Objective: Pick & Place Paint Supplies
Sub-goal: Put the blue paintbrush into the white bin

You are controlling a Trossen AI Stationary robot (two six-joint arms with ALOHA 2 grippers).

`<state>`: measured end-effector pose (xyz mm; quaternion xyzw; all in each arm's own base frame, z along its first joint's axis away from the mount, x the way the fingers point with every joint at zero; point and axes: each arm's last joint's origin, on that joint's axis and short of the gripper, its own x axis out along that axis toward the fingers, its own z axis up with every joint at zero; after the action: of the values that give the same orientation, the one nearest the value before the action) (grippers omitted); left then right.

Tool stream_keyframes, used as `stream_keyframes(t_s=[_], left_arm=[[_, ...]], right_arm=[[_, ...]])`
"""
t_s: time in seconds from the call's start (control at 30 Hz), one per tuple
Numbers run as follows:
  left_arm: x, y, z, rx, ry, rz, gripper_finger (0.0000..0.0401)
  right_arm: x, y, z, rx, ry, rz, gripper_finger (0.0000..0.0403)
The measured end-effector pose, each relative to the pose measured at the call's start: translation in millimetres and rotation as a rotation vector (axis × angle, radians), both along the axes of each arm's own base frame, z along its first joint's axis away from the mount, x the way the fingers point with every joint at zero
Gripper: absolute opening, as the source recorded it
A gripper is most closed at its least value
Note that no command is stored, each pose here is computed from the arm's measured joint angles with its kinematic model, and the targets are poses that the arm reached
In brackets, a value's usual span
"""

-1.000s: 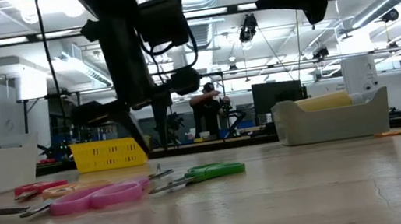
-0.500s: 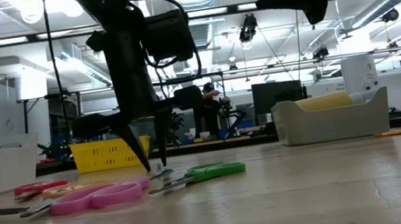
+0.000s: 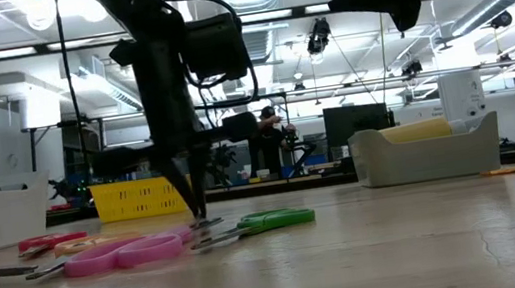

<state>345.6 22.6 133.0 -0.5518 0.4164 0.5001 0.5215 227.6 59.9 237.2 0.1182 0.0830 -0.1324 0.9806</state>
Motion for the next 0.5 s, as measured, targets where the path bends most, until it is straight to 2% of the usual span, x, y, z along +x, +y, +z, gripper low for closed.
stream_keyframes(t_s=[0.37, 0.5], left_arm=[[0.4, 0.4, -0.1, 0.003, -0.004, 0.000, 0.0007], [-0.5, -0.5, 4.3, -0.016, -0.013, -0.046, 0.0007]], right_arm=[[0.0, 0.0, 0.0, 0.000, 0.000, 0.000, 0.0148], [0.0, 0.0, 0.0, 0.000, 0.000, 0.000, 0.0148]])
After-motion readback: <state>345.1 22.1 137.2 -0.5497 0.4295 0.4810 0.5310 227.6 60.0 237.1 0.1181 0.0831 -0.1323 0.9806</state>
